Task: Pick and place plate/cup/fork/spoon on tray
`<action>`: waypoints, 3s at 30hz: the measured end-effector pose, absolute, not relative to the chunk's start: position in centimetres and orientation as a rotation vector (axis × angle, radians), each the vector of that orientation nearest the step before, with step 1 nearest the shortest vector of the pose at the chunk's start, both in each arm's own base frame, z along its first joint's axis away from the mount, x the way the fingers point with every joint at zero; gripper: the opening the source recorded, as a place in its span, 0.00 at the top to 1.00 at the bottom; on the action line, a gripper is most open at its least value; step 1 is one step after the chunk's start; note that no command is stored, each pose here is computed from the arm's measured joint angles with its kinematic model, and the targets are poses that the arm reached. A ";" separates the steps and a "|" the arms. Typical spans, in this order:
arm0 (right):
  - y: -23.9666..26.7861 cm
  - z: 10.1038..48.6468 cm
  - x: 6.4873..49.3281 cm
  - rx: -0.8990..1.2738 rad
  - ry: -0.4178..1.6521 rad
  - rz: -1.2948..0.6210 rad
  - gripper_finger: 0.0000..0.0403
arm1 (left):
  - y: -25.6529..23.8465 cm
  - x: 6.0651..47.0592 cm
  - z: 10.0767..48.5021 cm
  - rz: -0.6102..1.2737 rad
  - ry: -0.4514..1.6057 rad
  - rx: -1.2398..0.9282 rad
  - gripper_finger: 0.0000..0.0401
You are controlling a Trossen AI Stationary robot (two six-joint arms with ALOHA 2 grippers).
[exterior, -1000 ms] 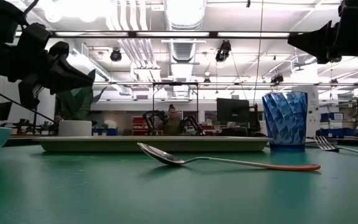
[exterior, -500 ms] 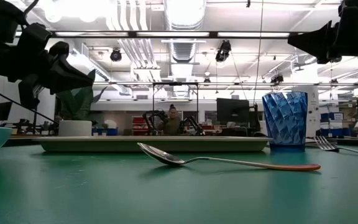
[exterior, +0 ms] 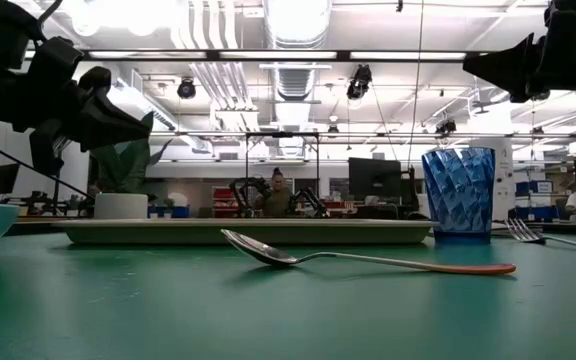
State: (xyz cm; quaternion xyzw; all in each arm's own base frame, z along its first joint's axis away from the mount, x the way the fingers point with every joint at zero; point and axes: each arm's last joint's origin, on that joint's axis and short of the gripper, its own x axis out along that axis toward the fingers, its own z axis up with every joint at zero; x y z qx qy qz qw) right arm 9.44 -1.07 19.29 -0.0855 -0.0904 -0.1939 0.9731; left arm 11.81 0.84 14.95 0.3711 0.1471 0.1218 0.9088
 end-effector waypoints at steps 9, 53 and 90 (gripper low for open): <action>-1.1 19.4 9.4 -0.130 -0.198 -0.387 0.92 | 0.8 11.8 14.9 0.251 0.304 0.766 0.97; -1.3 23.5 13.8 -0.094 -0.035 -0.390 0.94 | 0.6 12.1 17.3 0.262 -0.042 0.135 0.97; -1.0 25.0 15.2 0.047 -0.127 -0.269 0.93 | 0.6 11.9 22.1 0.265 -0.389 0.002 0.97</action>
